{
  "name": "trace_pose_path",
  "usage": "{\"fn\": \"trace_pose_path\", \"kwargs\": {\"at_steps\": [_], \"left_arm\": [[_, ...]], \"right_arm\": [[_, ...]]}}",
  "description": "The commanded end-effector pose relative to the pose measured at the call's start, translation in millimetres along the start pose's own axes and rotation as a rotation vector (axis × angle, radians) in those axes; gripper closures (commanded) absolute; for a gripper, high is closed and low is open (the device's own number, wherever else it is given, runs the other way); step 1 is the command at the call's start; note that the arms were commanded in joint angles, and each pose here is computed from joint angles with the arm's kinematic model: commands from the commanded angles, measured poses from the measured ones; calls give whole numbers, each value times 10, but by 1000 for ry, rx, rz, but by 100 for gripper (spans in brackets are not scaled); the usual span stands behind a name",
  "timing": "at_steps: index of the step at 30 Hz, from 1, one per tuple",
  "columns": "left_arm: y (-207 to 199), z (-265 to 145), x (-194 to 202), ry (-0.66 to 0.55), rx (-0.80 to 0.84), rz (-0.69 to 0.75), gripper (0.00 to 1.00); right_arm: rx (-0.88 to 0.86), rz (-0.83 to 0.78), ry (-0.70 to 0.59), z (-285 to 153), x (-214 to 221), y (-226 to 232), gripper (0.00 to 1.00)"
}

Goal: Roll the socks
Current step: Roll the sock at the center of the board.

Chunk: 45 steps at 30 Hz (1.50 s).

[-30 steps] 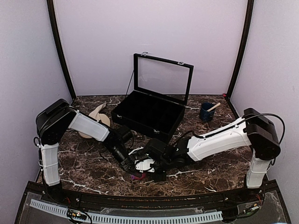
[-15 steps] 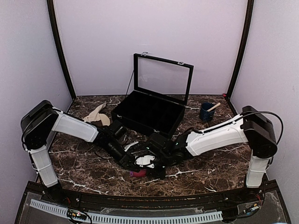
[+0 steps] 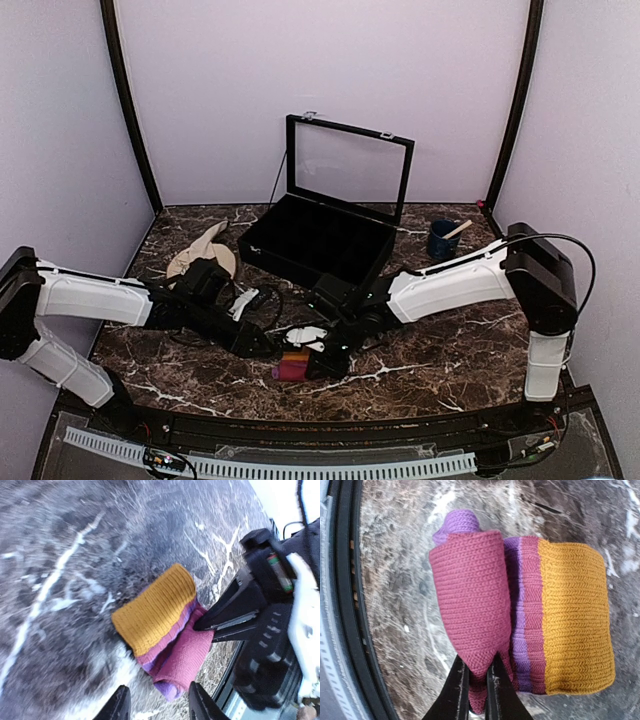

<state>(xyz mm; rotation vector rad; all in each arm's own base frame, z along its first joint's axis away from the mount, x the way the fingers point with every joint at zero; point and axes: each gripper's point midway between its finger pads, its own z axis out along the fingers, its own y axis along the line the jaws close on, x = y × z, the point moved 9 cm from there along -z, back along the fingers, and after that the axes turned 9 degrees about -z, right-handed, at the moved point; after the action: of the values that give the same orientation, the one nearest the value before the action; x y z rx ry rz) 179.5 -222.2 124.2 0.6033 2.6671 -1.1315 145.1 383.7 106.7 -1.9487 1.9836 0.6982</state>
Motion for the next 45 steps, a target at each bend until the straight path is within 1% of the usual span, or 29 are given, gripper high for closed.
{"fn": "trace_pose_path", "kwargs": {"at_steps": [1, 6, 9, 18, 26, 30, 36, 45], "left_arm": [[-33, -172, 23, -157, -74, 18, 58], [-145, -264, 151, -238, -148, 104, 58], [-241, -256, 234, -246, -173, 163, 58], [-431, -182, 392, -213, -185, 294, 58], [-514, -31, 430, -149, -192, 390, 57], [-552, 72, 418, -103, -209, 448, 56], [-599, 172, 367, -66, -215, 512, 56], [-626, 295, 328, -14, -223, 570, 55]], "right_arm": [[-119, 89, 86, 126, 151, 41, 100], [-174, 126, 116, 171, 168, 0, 100], [-223, 174, 118, 175, 175, -73, 100], [-345, 264, 148, 225, 209, -210, 100], [-418, 292, 155, 222, 194, -258, 100], [-438, 295, 163, 235, 190, -265, 100], [-451, 300, 163, 230, 207, -278, 100], [-465, 308, 160, 211, 211, -295, 100]]}}
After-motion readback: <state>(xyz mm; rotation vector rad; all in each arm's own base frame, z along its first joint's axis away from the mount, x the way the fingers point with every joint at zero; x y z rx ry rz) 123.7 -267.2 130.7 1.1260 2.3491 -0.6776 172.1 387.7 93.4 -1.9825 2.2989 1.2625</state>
